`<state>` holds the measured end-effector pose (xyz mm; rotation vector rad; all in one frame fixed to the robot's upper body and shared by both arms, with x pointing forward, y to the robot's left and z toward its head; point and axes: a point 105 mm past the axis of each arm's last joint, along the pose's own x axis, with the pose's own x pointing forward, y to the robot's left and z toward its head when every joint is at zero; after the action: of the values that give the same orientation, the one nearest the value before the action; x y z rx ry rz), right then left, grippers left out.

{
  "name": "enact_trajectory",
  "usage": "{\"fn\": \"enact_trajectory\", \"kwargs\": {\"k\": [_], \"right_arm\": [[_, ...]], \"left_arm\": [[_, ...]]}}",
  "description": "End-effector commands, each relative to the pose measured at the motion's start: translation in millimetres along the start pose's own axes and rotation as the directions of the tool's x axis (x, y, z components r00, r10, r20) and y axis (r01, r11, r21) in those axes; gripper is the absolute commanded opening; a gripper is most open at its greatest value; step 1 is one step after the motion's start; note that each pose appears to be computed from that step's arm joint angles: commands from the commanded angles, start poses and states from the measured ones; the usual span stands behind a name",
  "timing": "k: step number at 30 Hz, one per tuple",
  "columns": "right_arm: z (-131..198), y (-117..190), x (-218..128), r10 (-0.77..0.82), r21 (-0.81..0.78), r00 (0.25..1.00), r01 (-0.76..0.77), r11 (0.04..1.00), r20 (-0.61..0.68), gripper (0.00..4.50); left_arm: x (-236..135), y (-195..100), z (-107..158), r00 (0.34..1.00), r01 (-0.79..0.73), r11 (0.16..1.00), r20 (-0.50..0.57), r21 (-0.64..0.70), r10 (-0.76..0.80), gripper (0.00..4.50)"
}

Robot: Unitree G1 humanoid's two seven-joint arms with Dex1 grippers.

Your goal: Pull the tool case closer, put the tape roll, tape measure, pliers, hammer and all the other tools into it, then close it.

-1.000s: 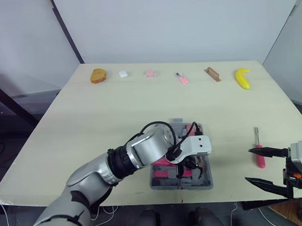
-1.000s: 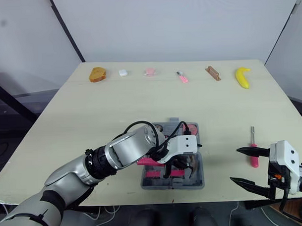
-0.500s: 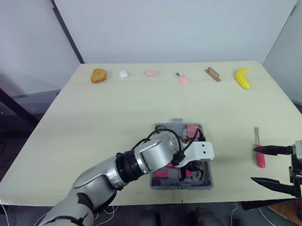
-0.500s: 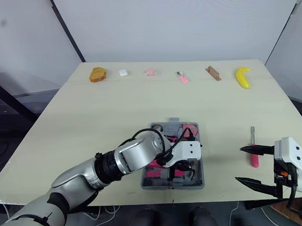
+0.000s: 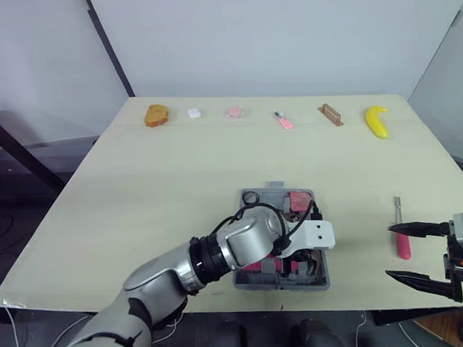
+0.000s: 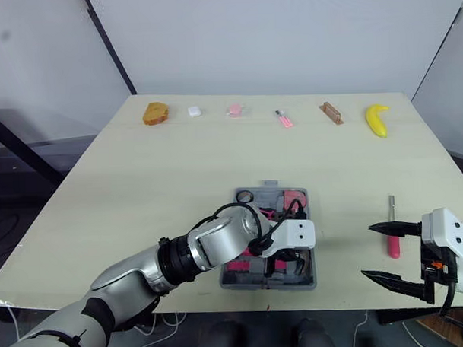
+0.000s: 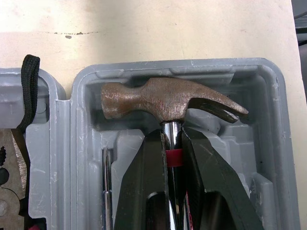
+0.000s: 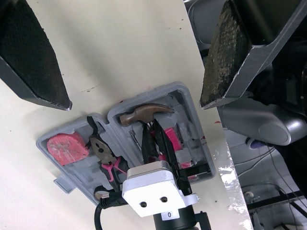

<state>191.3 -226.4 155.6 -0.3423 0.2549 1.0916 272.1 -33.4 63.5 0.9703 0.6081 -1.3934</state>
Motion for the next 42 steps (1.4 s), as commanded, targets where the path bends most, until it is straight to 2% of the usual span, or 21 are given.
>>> {"fn": "enact_trajectory", "kwargs": {"k": [1, 3, 6, 13, 16, 18, 21, 22, 23, 25, 28, 32, 35, 40, 42], "right_arm": [[10, 0, -3, -0.005, -0.043, 1.000, 0.005, 0.999, 0.013, 4.50], [10, 0, -2, -0.005, -0.042, 1.000, 0.005, 0.999, 0.015, 4.50], [9, 0, -1, -0.005, -0.040, 1.000, 0.006, 0.999, 0.018, 4.50], [8, -2, 0, -0.011, -0.039, 1.000, 0.012, 0.999, 0.021, 4.50], [9, -4, 2, -0.011, -0.044, 1.000, 0.012, 0.999, 0.027, 4.50], [9, -6, 3, -0.013, -0.047, 0.999, 0.015, 0.999, 0.033, 4.50], [10, -9, 5, -0.021, -0.054, 0.999, 0.023, 0.998, 0.040, 4.50], [10, -9, 6, -0.022, -0.055, 0.999, 0.025, 0.998, 0.042, 4.50], [10, -9, 6, -0.023, -0.055, 0.999, 0.026, 0.998, 0.043, 4.50], [9, -9, 7, -0.024, -0.055, 0.999, 0.026, 0.998, 0.045, 4.50], [10, -10, 8, -0.028, -0.056, 0.999, 0.031, 0.998, 0.047, 4.50], [12, -10, 8, -0.037, -0.059, 0.998, 0.039, 0.997, 0.048, 4.50], [12, -10, 7, -0.041, -0.058, 0.998, 0.044, 0.997, 0.045, 4.50], [12, -8, 9, -0.035, -0.043, 0.999, 0.036, 0.998, 0.039, 4.50], [11, -7, 9, -0.028, -0.035, 0.999, 0.030, 0.999, 0.034, 4.50]], "left_arm": [[2, 1, -4, 1.000, -0.002, 1.000, -0.018, 0.016, 0.002, 0.49], [-1, 5, -2, 1.000, -0.006, 1.000, -0.004, 0.017, 0.007, 1.52], [-13, 12, 2, 0.999, -0.018, 1.000, 0.045, 0.021, 0.017, 2.74], [-61, 24, 9, 0.967, 0.036, 0.999, 0.255, -0.028, -0.027, 2.74], [-83, 28, 5, 0.891, 0.079, 0.995, 0.453, -0.060, -0.044, 2.74], [-85, 27, -9, 0.875, 0.124, 0.987, 0.480, -0.098, -0.063, 2.74], [-78, 24, -24, 0.851, 0.104, 0.991, 0.523, -0.087, -0.043, 2.74], [-73, 24, -28, 0.848, 0.092, 0.991, 0.529, -0.100, -0.026, 2.36], [-68, 23, -34, 0.849, 0.095, 0.989, 0.528, -0.113, -0.021, 2.23], [-56, 19, -43, 0.854, 0.092, 0.990, 0.519, -0.106, -0.024, 1.26], [-41, 15, -50, 0.852, 0.092, 0.990, 0.522, -0.104, -0.024, 0.17], [-27, 19, -58, 0.864, 0.048, 0.994, 0.503, -0.102, 0.010, 0.08], [-17, 11, -67, 0.885, 0.063, 0.996, 0.464, -0.056, -0.030, 0.08], [13, -24, -117, 0.958, 0.133, 0.989, 0.249, 0.061, -0.144, 0.08], [20, -35, -125, 0.961, 0.150, 0.984, 0.219, 0.092, -0.167, 0.08]]}}
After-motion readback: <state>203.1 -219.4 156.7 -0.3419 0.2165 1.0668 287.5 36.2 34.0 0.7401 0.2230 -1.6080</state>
